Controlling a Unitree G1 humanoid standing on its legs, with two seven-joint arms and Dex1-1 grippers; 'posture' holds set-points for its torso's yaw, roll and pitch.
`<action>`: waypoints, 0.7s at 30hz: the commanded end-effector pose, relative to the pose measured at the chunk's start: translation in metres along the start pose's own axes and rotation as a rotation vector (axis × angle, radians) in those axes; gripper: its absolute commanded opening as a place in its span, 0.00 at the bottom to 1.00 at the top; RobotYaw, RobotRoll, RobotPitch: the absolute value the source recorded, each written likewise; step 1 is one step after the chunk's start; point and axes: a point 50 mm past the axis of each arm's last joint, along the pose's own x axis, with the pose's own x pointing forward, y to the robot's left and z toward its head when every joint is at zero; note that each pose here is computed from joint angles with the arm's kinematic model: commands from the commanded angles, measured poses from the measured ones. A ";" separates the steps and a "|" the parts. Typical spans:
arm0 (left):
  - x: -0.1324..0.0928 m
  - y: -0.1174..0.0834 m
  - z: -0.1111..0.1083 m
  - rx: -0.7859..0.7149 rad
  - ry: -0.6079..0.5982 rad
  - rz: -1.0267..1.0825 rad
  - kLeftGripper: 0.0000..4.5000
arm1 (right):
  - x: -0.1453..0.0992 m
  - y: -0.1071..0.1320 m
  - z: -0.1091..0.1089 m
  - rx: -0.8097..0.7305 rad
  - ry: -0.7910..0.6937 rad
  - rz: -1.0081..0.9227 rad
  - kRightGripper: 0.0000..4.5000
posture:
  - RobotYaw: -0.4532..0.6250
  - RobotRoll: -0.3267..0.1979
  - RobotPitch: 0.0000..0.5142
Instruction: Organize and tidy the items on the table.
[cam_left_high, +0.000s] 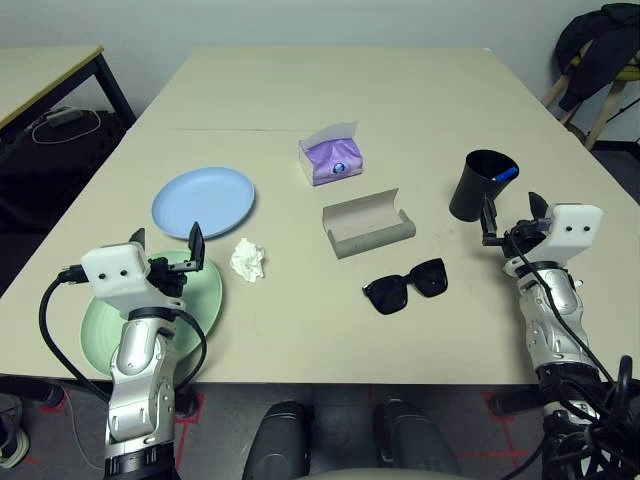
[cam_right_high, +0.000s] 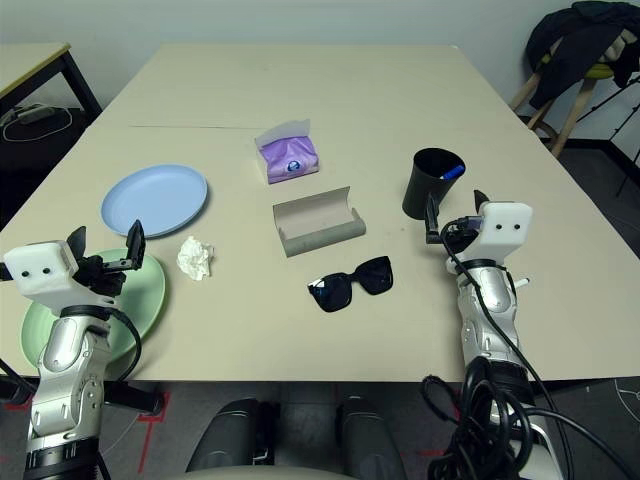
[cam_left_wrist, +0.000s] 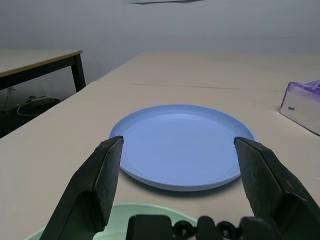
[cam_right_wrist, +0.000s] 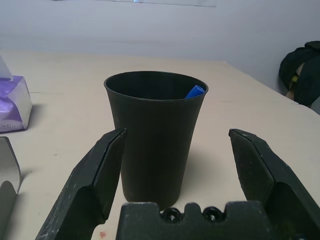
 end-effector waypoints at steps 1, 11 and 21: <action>-0.003 -0.003 -0.002 0.005 0.019 -0.016 1.00 | -0.003 -0.003 -0.004 0.007 0.022 -0.006 0.99 | 0.53 0.62 0.14; -0.002 -0.004 -0.002 0.005 0.020 -0.017 1.00 | -0.004 -0.002 -0.003 0.006 0.023 -0.004 0.99 | 0.53 0.62 0.14; 0.000 -0.005 -0.002 0.011 0.019 -0.021 1.00 | -0.005 0.000 -0.004 0.028 0.031 0.018 0.99 | 0.52 0.62 0.14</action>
